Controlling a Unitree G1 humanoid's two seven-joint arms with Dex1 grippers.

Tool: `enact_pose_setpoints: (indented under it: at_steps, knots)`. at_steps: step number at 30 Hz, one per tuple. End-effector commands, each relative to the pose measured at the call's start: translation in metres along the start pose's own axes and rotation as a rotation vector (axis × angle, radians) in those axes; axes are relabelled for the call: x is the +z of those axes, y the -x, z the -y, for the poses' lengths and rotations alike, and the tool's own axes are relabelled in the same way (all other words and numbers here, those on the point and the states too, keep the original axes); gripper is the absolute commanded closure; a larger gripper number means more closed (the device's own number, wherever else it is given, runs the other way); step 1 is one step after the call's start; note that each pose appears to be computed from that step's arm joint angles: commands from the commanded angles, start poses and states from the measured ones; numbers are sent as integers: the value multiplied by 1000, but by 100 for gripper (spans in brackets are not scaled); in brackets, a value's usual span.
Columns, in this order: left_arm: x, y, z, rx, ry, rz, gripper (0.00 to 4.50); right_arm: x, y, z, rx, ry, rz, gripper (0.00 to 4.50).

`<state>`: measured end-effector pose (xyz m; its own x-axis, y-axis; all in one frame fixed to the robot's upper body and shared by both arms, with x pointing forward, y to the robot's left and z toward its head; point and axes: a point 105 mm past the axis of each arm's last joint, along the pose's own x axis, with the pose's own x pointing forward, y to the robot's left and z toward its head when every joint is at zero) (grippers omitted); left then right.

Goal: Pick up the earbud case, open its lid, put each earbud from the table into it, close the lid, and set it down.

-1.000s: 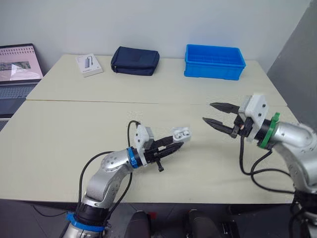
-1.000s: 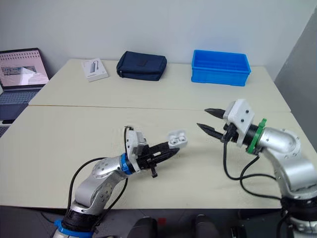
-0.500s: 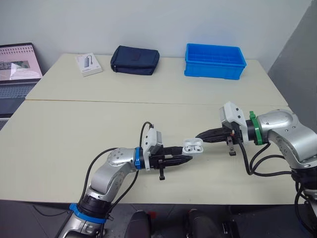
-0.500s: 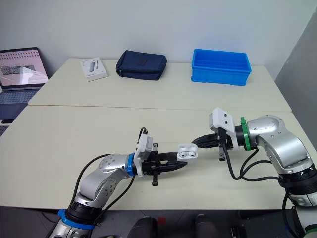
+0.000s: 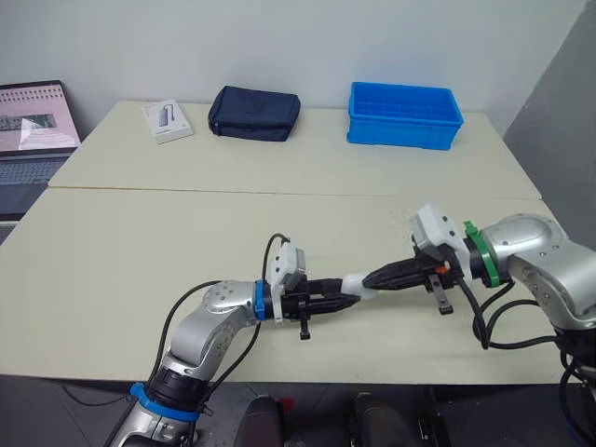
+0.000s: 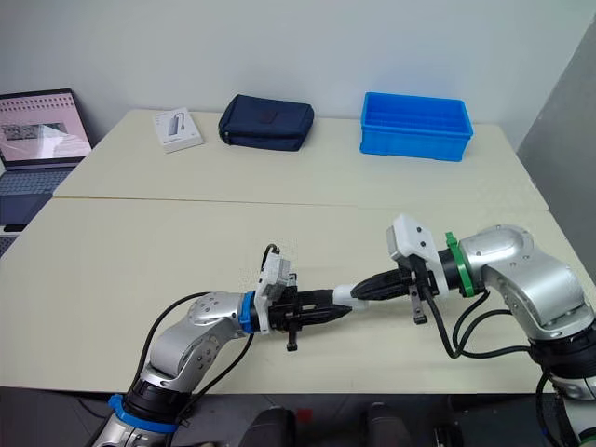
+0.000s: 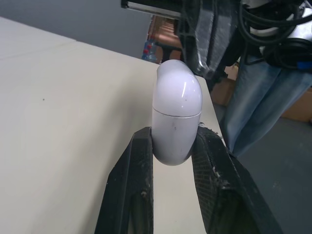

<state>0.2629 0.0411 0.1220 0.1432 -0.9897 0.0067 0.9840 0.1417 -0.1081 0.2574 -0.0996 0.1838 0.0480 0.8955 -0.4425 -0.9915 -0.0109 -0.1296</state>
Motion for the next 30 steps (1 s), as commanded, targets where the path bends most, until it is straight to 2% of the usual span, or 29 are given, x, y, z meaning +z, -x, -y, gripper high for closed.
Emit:
enact_pose_setpoints:
  at_steps: [1,8,10,13,17,18,21,27,30]
  knots:
    - [7,2,-3,-12,99,-10,377,4,4,10,-103,45,-3,450]
    - [-7,3,-37,70,432,-146,377,-6,13,18,-256,55,0,450]
    - [-15,3,-50,127,531,-181,377,-16,12,23,-350,51,-37,450]
    - [-25,4,-56,161,600,-217,377,-23,10,20,-379,57,-54,450]
    - [-39,15,-60,198,614,-284,377,-24,9,13,-372,70,-58,450]
    - [-42,20,-62,212,614,-297,302,-24,11,11,-366,76,-59,450]
    - [-45,33,-66,246,604,-318,220,-24,14,8,-354,84,-56,450]
    - [-42,76,-63,288,485,-401,150,-21,18,6,-332,95,-73,450]
    - [-36,105,-57,304,310,-497,126,-16,22,8,-325,119,-78,393]
